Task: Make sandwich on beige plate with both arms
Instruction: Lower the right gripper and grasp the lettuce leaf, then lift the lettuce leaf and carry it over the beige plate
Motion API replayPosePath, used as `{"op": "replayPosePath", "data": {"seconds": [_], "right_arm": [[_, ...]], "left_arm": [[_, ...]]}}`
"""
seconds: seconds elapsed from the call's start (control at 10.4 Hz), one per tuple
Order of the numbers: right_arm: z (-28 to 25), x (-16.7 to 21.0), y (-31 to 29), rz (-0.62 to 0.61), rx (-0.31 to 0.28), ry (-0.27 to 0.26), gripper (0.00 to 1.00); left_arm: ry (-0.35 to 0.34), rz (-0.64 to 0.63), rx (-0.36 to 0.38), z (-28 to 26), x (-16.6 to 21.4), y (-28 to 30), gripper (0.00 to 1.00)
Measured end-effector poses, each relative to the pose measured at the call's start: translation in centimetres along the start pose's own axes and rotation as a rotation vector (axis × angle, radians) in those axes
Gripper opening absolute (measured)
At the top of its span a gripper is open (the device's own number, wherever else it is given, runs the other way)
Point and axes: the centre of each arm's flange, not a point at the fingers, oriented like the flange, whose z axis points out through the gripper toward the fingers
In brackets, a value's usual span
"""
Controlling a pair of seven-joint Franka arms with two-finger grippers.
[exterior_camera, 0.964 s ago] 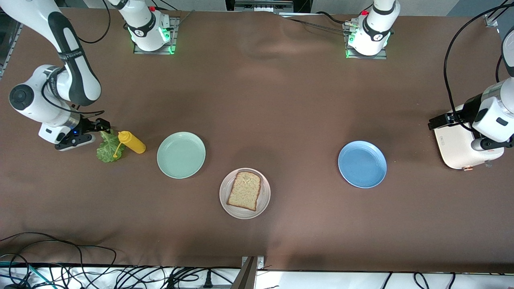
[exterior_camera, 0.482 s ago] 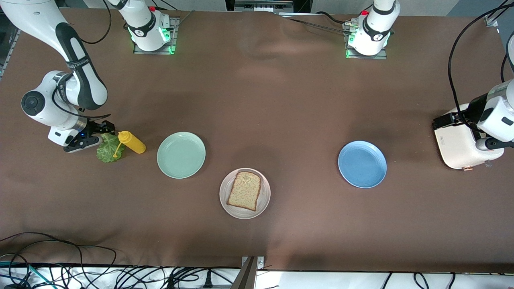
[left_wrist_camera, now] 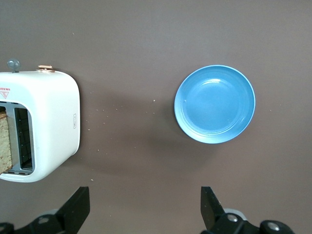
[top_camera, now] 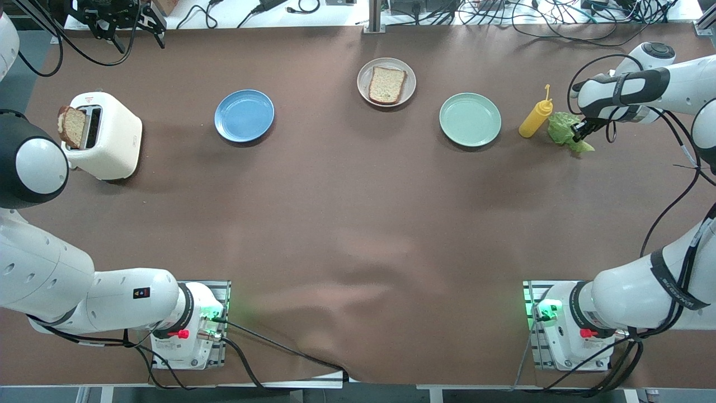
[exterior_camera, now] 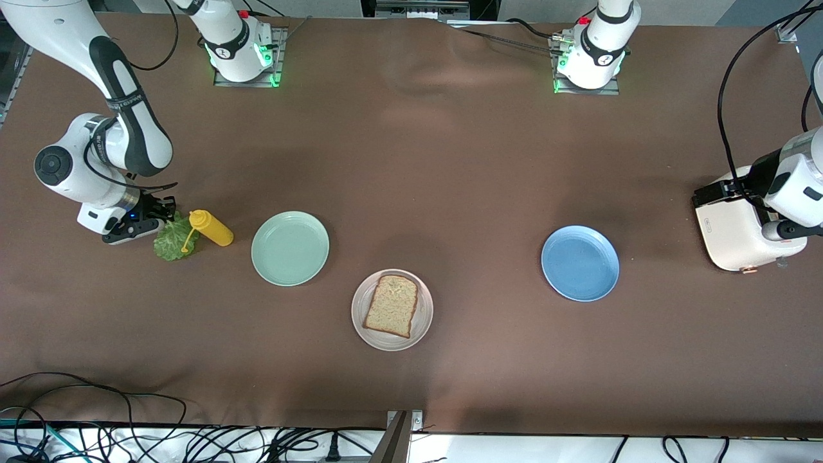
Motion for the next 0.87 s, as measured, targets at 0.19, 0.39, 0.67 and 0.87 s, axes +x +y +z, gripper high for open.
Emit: {"op": "replayPosePath", "data": {"seconds": [0.19, 0.39, 0.67, 0.87], "right_arm": [[-1.3, 0.3, 0.0, -0.002, 0.0, 0.01, 0.04], [-5.3, 0.9, 0.0, -0.015, -0.003, 0.043, 0.04], [-14.4, 1.6, 0.6, -0.072, -0.004, 0.089, 0.04], [-21.0, 1.9, 0.6, -0.089, 0.006, 0.1, 0.04]], "left_arm": [[0.0, 0.0, 0.0, 0.0, 0.0, 0.0, 1.0], [-0.007, 0.0, 0.001, 0.3, 0.0, 0.0, 1.0], [-0.019, 0.001, 0.003, 0.9, -0.1, 0.1, 1.0], [-0.021, 0.001, 0.003, 1.0, -0.1, 0.0, 1.0]]}}
